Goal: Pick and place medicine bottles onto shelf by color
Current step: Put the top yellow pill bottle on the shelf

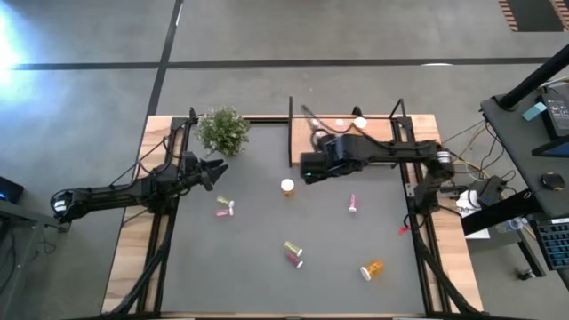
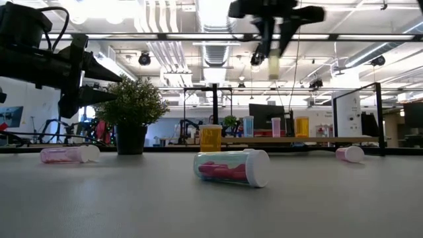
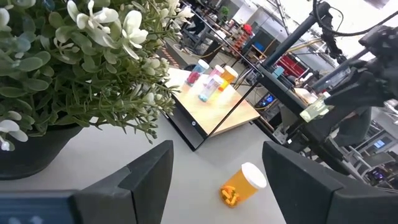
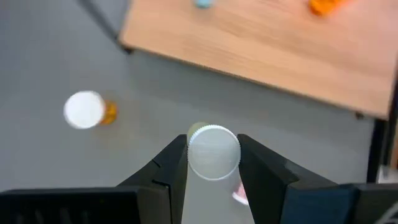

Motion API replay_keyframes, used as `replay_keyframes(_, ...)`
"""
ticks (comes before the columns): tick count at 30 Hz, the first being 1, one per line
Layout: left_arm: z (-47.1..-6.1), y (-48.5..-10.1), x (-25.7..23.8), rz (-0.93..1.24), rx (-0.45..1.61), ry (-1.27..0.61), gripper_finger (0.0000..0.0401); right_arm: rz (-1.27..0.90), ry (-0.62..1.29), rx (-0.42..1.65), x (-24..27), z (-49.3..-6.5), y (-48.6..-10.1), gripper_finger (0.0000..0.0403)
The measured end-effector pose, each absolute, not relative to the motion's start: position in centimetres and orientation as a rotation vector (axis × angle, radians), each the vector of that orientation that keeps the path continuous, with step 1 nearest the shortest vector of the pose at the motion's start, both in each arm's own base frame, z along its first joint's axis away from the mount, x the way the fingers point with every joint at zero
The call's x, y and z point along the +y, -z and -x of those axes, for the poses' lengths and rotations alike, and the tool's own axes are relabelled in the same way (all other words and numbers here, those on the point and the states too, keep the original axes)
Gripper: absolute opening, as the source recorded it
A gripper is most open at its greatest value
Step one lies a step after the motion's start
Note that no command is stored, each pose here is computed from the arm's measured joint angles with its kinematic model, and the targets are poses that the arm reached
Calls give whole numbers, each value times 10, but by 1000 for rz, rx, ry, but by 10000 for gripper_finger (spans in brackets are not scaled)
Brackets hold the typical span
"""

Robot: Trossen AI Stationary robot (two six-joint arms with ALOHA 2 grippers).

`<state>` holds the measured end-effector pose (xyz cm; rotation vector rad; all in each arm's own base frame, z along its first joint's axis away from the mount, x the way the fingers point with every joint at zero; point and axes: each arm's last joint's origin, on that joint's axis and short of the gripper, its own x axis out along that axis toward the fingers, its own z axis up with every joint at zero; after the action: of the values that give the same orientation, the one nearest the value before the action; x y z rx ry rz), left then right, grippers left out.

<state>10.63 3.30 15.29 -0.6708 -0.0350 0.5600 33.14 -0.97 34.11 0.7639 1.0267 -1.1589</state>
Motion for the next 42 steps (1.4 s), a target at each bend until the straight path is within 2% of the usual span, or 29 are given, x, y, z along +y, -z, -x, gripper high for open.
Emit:
replay_keyframes(10, -106, -153, 33, 671, -34, -560, 231, -1159, 1565, 738, -11, -262, -325, 118)
replay_keyframes(16, -106, -153, 33, 671, -35, -560, 231, -1355, 1754, 527, -18, -238, -317, 118)
replay_keyframes(25, -106, -153, 33, 671, -34, -560, 231, -1482, 1959, 341, -52, -231, -309, 118)
replay_keyframes(30, -106, -153, 33, 671, -34, -560, 231, -1493, 2019, 319, -74, -229, -305, 118)
replay_keyframes(37, -106, -153, 33, 671, -34, -560, 231, -1621, 2044, 149, -102, -228, -305, 118)
replay_keyframes(42, -106, -153, 33, 671, -34, -560, 231, -1720, 2169, 34, -120, -229, -294, 118)
